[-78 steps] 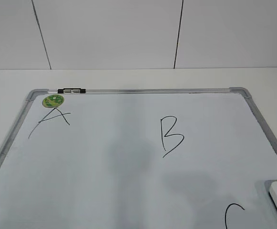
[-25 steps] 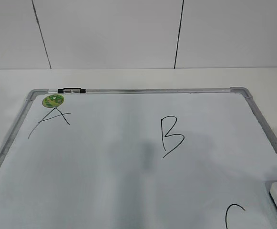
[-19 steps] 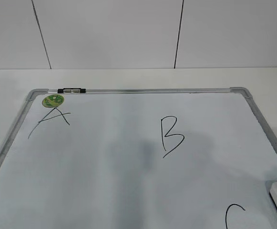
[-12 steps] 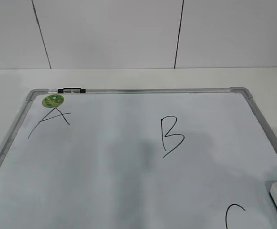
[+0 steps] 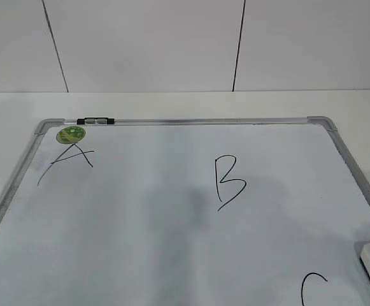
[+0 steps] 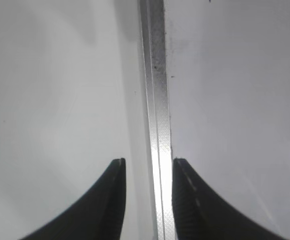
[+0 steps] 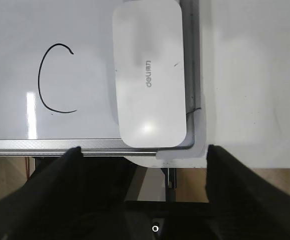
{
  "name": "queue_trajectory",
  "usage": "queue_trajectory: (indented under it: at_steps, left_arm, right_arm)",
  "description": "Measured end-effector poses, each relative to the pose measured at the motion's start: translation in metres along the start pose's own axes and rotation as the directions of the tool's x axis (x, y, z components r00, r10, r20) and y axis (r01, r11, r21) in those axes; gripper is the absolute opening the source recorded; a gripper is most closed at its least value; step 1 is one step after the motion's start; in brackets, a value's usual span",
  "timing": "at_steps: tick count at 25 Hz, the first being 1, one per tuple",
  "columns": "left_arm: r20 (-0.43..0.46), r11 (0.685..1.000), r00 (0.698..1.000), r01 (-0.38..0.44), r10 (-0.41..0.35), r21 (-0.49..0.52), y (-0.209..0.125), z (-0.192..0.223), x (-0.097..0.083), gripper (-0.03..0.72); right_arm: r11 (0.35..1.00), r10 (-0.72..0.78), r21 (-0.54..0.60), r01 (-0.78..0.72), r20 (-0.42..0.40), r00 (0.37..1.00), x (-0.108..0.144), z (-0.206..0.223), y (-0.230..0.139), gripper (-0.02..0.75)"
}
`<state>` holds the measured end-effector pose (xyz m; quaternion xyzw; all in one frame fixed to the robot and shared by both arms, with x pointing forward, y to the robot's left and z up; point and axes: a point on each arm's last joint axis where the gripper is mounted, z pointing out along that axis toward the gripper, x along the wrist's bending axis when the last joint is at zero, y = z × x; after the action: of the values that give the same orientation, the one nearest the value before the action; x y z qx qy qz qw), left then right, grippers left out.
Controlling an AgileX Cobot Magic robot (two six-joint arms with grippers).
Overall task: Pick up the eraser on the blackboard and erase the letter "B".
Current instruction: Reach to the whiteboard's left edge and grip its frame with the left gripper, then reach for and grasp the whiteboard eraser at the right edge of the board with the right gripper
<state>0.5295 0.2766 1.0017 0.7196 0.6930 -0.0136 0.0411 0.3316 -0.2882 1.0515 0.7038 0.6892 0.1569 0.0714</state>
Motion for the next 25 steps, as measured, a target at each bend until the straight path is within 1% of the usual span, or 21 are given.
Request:
queue_trajectory:
  at_steps: [8,11,17,22,25]
  left_arm:
    - [0.006,1.000,1.000,0.004,-0.004,-0.026,0.015,0.016,0.000,0.237]
    - [0.007,1.000,1.000,0.005,-0.005,-0.022,0.024,0.025,0.001,0.237]
    - [0.009,0.997,1.000,0.007,-0.006,-0.071,0.050,0.030,0.000,0.237]
    - [0.010,0.998,1.000,0.008,-0.007,-0.067,0.066,0.041,0.001,0.236]
    - [0.009,0.999,1.000,0.010,-0.010,-0.034,0.071,0.055,0.002,0.235]
  right_arm:
    - [1.000,0.000,0.002,0.000,0.000,1.000,0.000,0.000,0.000,0.584]
    - [1.000,0.000,0.002,0.000,0.000,1.000,0.000,0.000,0.000,0.584]
    - [1.000,0.000,0.002,0.000,0.000,1.000,0.000,0.000,0.000,0.585]
    - [1.000,0.000,0.002,0.000,0.000,1.000,0.000,0.000,0.000,0.584]
    - [1.000,0.000,0.002,0.000,0.000,1.000,0.000,0.000,0.000,0.584]
